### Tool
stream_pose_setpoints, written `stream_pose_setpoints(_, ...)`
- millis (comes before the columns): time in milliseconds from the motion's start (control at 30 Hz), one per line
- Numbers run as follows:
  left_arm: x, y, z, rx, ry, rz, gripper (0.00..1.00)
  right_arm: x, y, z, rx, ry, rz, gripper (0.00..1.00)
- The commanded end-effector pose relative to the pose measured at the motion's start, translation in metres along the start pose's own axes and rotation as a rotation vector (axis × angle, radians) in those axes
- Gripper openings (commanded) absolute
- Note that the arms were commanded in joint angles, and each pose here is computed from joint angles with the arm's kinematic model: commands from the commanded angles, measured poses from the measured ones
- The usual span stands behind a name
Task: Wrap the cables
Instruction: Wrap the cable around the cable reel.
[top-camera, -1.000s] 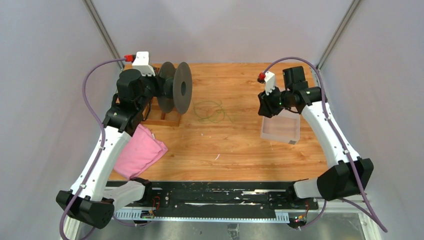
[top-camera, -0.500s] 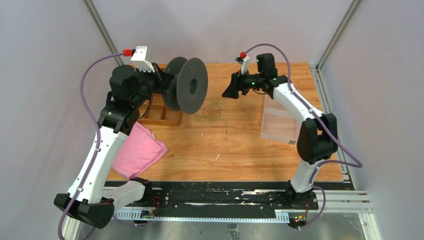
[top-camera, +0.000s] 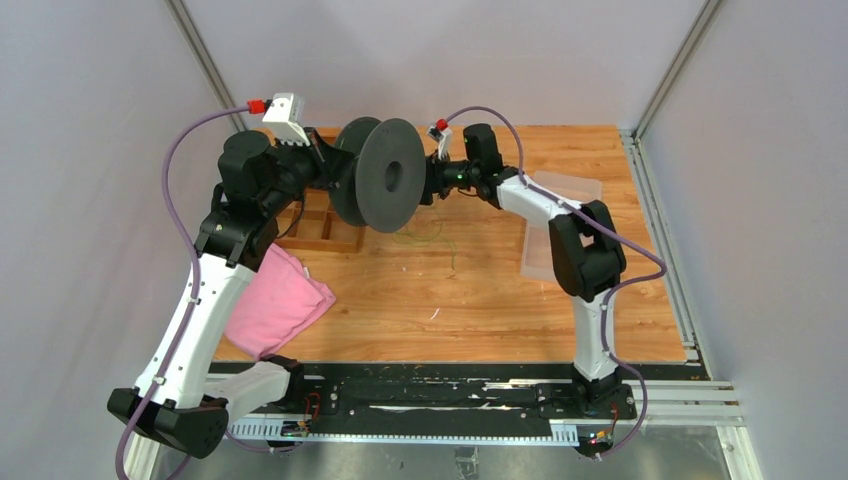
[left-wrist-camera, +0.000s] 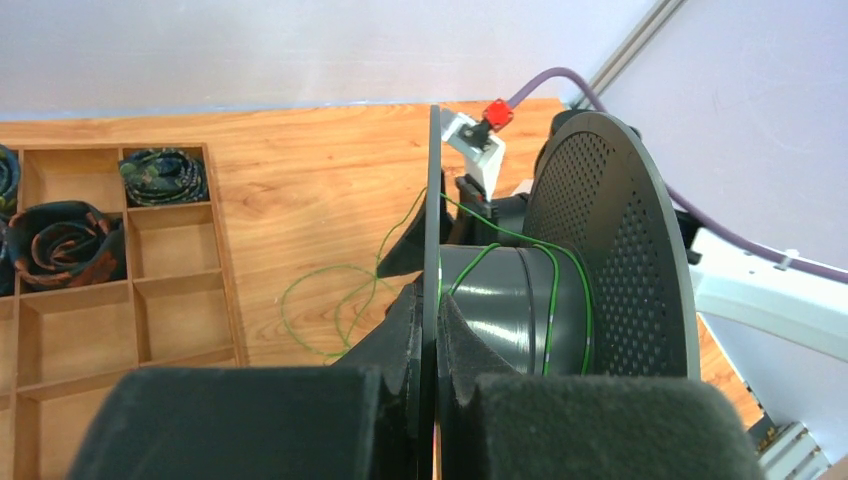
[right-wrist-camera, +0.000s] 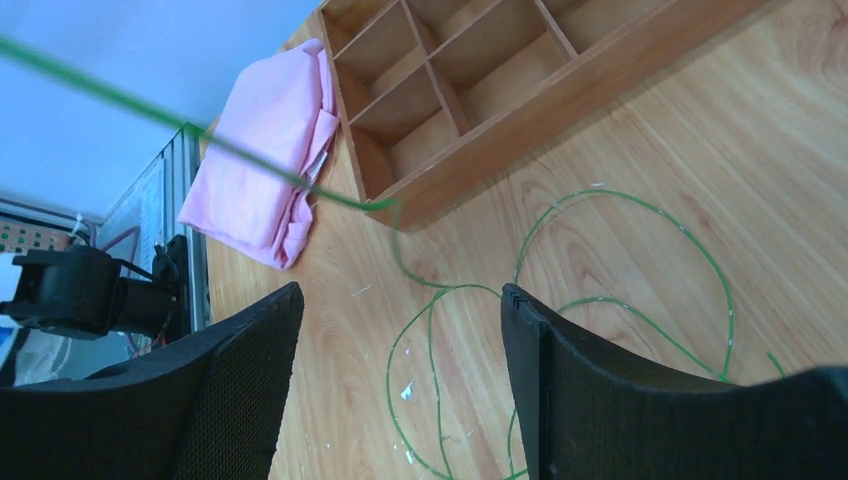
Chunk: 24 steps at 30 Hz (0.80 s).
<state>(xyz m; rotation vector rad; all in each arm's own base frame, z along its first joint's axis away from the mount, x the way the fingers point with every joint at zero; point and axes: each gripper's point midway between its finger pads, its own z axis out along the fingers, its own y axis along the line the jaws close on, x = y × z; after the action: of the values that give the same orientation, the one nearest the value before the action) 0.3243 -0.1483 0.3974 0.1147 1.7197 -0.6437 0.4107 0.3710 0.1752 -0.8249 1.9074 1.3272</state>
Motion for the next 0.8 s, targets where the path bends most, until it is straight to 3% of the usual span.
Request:
stream_pose_setpoints(0, -0.032, -0.018, -0.011, 0.057, -0.107, -0.005, 0.00, -0.016, -0.003, 0.018, -0.031, -0.058, -0.005, 0.71)
stream_pose_setpoints(200, -0.033, -0.018, -0.010, 0.059, -0.111, -0.010, 0.00, -0.003, -0.007, 0.037, -0.067, -0.041, 0.008, 0.67)
stream_pose_setpoints(400, -0.032, -0.015, -0.010, 0.042, -0.109, -0.007, 0.00, 0.003, -0.004, 0.051, -0.127, -0.046, 0.045, 0.55)
stream_pose_setpoints(567, -0.033, -0.013, -0.009, 0.032, -0.109, -0.010, 0.00, 0.003, 0.001, 0.055, -0.159, -0.037, 0.070, 0.34)
stream_pose_setpoints(767, -0.037, 0.008, -0.009, -0.085, -0.133, -0.017, 0.00, 0.016, 0.006, 0.043, -0.117, -0.014, 0.093, 0.02)
